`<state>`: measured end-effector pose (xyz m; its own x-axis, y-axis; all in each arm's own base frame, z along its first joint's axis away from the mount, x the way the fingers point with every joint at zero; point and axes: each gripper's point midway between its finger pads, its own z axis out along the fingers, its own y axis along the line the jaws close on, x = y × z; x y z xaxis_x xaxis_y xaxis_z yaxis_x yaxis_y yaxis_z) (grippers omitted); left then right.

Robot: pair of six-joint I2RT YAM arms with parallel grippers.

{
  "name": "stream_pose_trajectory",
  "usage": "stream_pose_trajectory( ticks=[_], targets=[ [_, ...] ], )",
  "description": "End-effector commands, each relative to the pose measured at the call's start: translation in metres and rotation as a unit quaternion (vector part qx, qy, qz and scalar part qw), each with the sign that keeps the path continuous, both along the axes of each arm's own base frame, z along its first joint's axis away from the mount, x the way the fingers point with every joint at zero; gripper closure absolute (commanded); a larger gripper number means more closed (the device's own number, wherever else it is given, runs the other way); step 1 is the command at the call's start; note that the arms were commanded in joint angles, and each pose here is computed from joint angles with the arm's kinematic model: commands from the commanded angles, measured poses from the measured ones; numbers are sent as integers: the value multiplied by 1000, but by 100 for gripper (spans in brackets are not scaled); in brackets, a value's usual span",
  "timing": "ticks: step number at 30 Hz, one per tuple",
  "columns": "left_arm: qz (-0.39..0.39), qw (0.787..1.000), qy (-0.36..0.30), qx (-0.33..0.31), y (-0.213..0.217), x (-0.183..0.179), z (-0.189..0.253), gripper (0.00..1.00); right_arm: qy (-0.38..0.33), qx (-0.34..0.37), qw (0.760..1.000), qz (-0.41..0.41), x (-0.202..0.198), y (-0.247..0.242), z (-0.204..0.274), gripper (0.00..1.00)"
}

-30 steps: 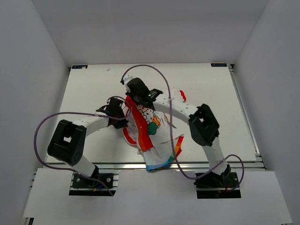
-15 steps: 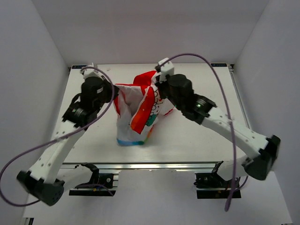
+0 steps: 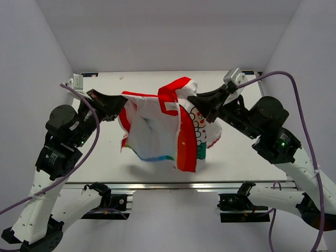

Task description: Zip up the jacket

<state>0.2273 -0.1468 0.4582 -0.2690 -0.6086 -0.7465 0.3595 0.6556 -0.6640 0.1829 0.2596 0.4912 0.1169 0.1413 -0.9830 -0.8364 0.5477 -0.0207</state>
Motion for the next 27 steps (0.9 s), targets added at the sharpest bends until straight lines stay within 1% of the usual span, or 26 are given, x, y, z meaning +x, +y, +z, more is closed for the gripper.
stream_pose_trajectory(
  ticks=[1, 2, 3, 4, 5, 7, 8, 9, 10, 11, 12, 13, 14, 15, 16, 17, 18, 19, 20, 21, 22, 23, 24, 25, 26, 27],
  targets=[
    [70, 997, 7, -7, 20, 21, 2, 100, 32, 8, 994, -107, 32, -25, -8, 90],
    [80, 996, 25, -3, 19, 30, -8, 100, 49, -9, 989, -140, 50, -22, -23, 90],
    [110, 992, 54, 7, 25, 41, -24, 100, 68, -14, 982, -173, 63, -23, -36, 90],
    [123, 989, 76, 11, 24, 51, -34, 100, 81, -19, 968, -238, 81, -35, -47, 90],
    [133, 984, 114, 33, 18, 71, -58, 100, 94, -47, 957, -271, 99, -30, -69, 89],
    [160, 972, 163, 49, 16, 91, -89, 100, 112, -78, 937, -321, 121, -33, -99, 88],
    [179, 965, 185, 54, 16, 101, -104, 100, 131, -108, 927, -334, 141, -29, -127, 86],
    [200, 950, 229, 75, 13, 121, -140, 100, 147, -116, 922, -338, 153, -27, -142, 84],
    [246, 934, 248, 77, 21, 134, -157, 100, 183, -128, 916, -332, 170, -12, -177, 82],
    [263, 915, 287, 103, 15, 154, -195, 100, 203, -128, 906, -349, 189, -20, -194, 82],
    [273, 906, 302, 115, 14, 167, -209, 100, 218, -136, 900, -352, 203, -17, -212, 81],
    [285, 896, 312, 135, 12, 181, -222, 100, 241, -155, 889, -357, 224, -7, -243, 78],
    [288, 900, 300, 127, 3, 204, -201, 100, 251, -165, 881, -366, 239, -10, -255, 73],
    [282, 868, 360, 193, -3, 220, -255, 97, 261, -178, 874, -369, 250, -7, -267, 65],
    [274, 861, 376, 207, -10, 232, -261, 90, 258, -167, 878, -366, 263, 2, -248, 54],
    [269, 852, 389, 224, -15, 242, -266, 80, 284, -217, 861, -362, 265, 4, -281, 36],
    [262, 844, 400, 243, -24, 260, -269, 48, 288, -224, 859, -358, 267, 7, -282, 27],
    [253, 842, 401, 257, -28, 266, -268, 41, 291, -223, 863, -347, 266, 11, -279, 16],
    [245, 844, 400, 260, -31, 270, -266, 35, 292, -229, 865, -338, 262, 11, -280, 11],
    [238, 845, 399, 263, -34, 273, -269, 28, 292, -225, 870, -327, 258, 13, -279, 11],
    [231, 850, 393, 265, -33, 269, -262, 10, 288, -212, 881, -312, 249, 13, -267, 11],
    [224, 853, 391, 264, -33, 264, -261, 2, 299, -225, 877, -303, 238, 10, -283, 11],
    [215, 846, 402, 276, -31, 256, -288, 2, 308, -221, 876, -299, 230, 7, -285, 11],
    [213, 850, 397, 273, -28, 248, -289, 2, 320, -222, 875, -289, 221, 5, -289, 11],
    [213, 869, 370, 252, -24, 238, -259, 2, 325, -214, 877, -282, 209, 2, -283, 11],
    [211, 876, 358, 244, -22, 234, -254, 2, 352, -219, 866, -280, 194, -4, -301, 10]
  ],
)
